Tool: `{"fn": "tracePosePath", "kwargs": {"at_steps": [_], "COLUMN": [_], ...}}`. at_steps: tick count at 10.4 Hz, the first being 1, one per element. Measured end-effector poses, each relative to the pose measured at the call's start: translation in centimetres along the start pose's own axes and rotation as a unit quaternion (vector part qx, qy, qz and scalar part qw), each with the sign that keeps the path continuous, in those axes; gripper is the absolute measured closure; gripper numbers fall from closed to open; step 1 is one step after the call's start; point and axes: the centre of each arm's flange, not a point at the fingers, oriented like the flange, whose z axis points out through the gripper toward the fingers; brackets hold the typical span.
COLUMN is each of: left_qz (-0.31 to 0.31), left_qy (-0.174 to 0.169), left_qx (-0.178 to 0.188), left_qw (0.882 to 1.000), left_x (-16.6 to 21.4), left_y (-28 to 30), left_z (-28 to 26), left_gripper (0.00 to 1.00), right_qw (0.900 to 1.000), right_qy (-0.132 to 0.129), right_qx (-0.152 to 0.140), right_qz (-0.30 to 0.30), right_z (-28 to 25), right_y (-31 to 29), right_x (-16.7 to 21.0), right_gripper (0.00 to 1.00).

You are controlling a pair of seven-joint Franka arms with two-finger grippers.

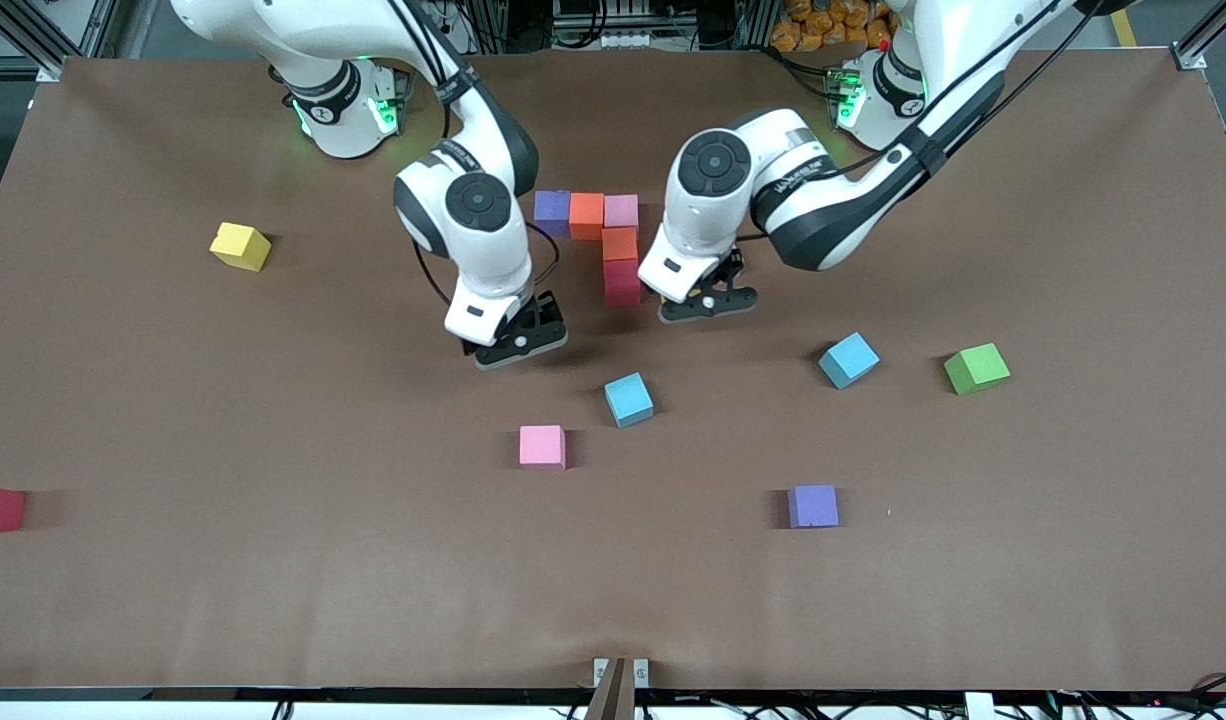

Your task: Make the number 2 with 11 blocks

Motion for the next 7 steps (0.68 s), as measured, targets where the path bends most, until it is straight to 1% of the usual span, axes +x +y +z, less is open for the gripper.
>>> {"fn": "tracePosePath", "kwargs": {"at_steps": [2, 4, 7], "left_qz": [0.004, 0.005, 0.004], "left_qy": [-0.002, -0.005, -0.008], "left_qx": [0.004, 0.013, 0.039], "left_qw": [1.000, 1.000, 0.999], "left_x": [-0.7, -1.5, -2.7], "left_y": [1.1, 2.5, 5.7], "left_z": [0.2, 1.4, 3.4], "left_gripper": [0.41, 0.41, 0.41], "right_qw": [0.999, 0.996, 0.986], "right_qy": [0.001, 0.022, 0.053], "right_qx": [-0.001, 0.000, -0.004], "right_qz": [-0.035, -0.082, -0.156], "right_z": [0.4, 1.0, 2.9], "right_y": [3.3, 6.3, 9.8], "right_x": [0.7, 1.7, 3.5], "right_gripper": [0.00, 0.00, 0.00]}}
